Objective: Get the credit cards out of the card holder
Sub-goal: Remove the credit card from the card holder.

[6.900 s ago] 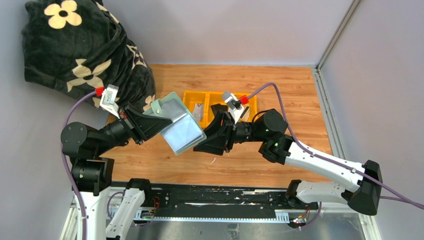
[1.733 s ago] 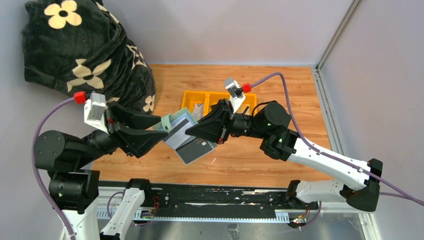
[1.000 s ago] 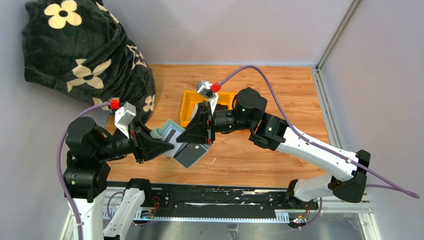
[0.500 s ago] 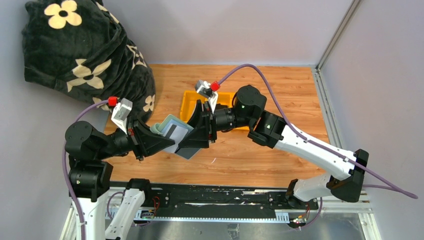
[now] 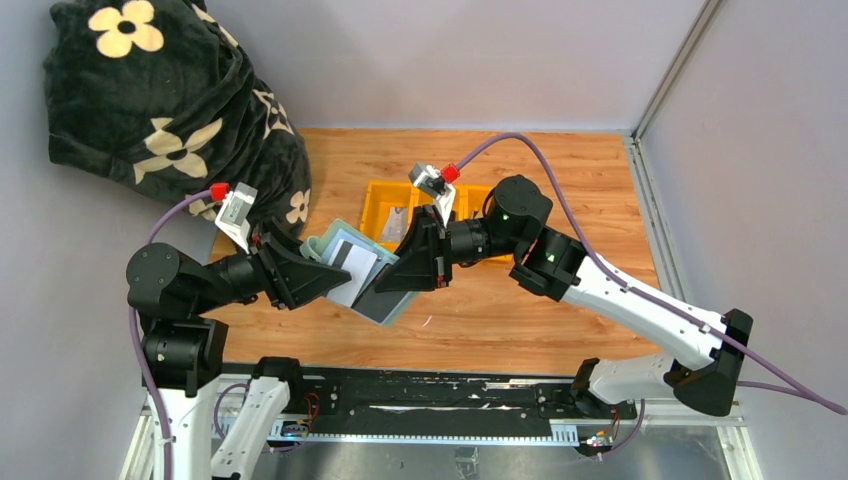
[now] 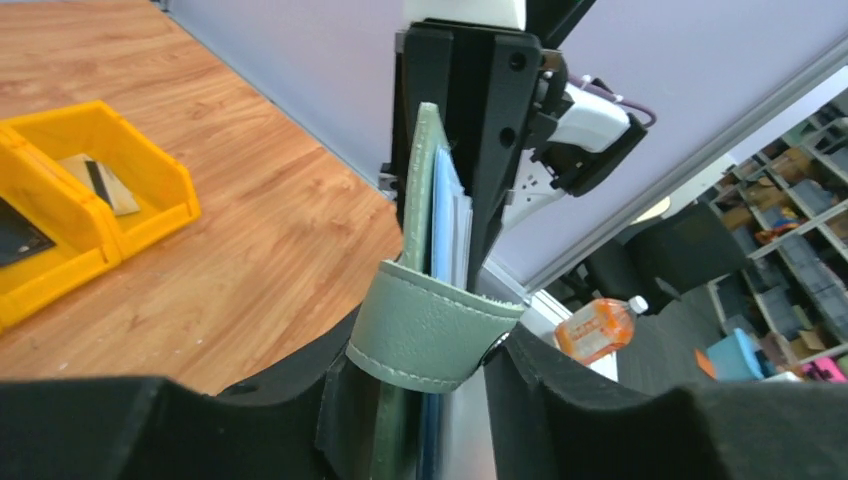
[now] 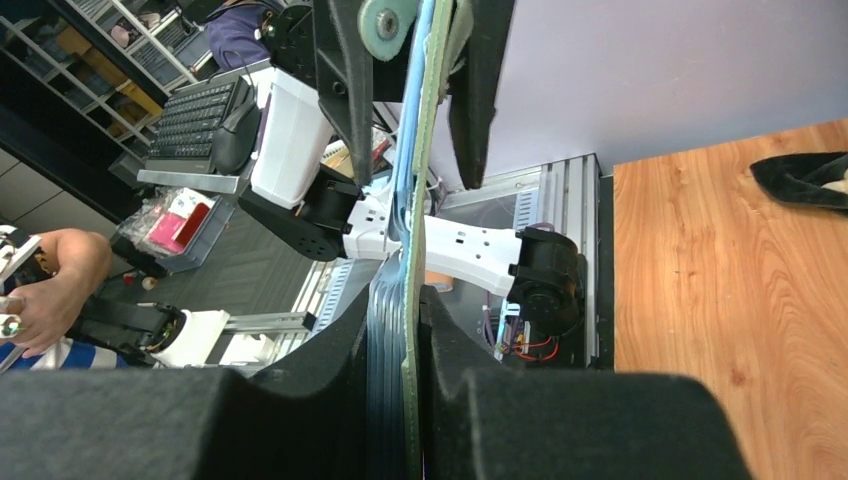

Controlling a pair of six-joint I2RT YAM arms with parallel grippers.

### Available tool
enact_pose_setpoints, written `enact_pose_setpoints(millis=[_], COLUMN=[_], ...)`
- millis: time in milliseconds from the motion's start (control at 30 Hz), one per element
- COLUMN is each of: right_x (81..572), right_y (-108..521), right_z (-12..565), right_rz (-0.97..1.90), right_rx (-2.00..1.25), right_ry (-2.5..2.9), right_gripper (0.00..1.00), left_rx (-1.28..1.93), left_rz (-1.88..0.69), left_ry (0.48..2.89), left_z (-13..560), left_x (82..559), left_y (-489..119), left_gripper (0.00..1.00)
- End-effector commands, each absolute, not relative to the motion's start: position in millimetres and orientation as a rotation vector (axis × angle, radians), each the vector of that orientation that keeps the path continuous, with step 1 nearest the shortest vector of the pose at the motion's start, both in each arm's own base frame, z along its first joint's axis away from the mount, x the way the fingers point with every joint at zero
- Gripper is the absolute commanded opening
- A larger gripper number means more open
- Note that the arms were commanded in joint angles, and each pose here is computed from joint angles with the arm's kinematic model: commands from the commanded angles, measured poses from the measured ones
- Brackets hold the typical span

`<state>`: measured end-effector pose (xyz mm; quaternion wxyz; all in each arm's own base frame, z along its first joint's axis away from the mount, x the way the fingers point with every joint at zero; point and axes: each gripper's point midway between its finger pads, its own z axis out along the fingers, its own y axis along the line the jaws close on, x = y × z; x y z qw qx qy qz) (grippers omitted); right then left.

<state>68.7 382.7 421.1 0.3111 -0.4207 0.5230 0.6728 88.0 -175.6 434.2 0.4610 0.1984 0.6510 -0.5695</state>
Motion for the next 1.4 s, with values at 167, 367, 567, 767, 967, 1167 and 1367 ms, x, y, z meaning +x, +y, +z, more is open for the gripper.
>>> enact_pose_setpoints(millis=[167, 367, 567, 767, 967, 1167, 1367], right_x=[59.4, 58.2, 67.4, 121.0, 132.3, 109.8, 102.8], right_y=[375.9, 373.8, 376.5, 346.5, 328.9, 359.6, 386.7], right_z=[431.7, 429.5, 431.7, 458.6, 475.7, 463.7, 446.6], right_rz=[1.795, 1.779, 1.75, 1.558, 1.595, 1.807, 1.896], right_rx=[-1.198, -1.219, -1.19, -0.848, -0.601, -0.67, -0.724], right_ry=[1.369, 1.359, 1.364, 1.422, 1.404, 1.419, 1.444], right_gripper=[0.02, 0.06, 0.48, 0.63, 0.63, 0.63, 0.61], left_rx=[0.436, 0.443, 0.412, 0.351, 0.192, 0.139, 0.152], left_rz=[-1.403, -1.412, -1.443, -1.371, -1.212, -1.212, -1.263], left_ry=[1.586, 1.581, 1.605, 1.612, 1.6, 1.574, 1.569], left_z=[437.9, 441.3, 436.4, 431.6, 430.7, 434.5, 436.0], left_x=[96.4, 93.5, 96.4, 110.1, 136.1, 141.6, 137.7], left_y=[-174.8, -175.3, -176.0, -171.3, -155.2, -152.3, -156.5], left_gripper=[0.41, 0.19, 0.02, 0.0, 0.0, 0.0, 0.0])
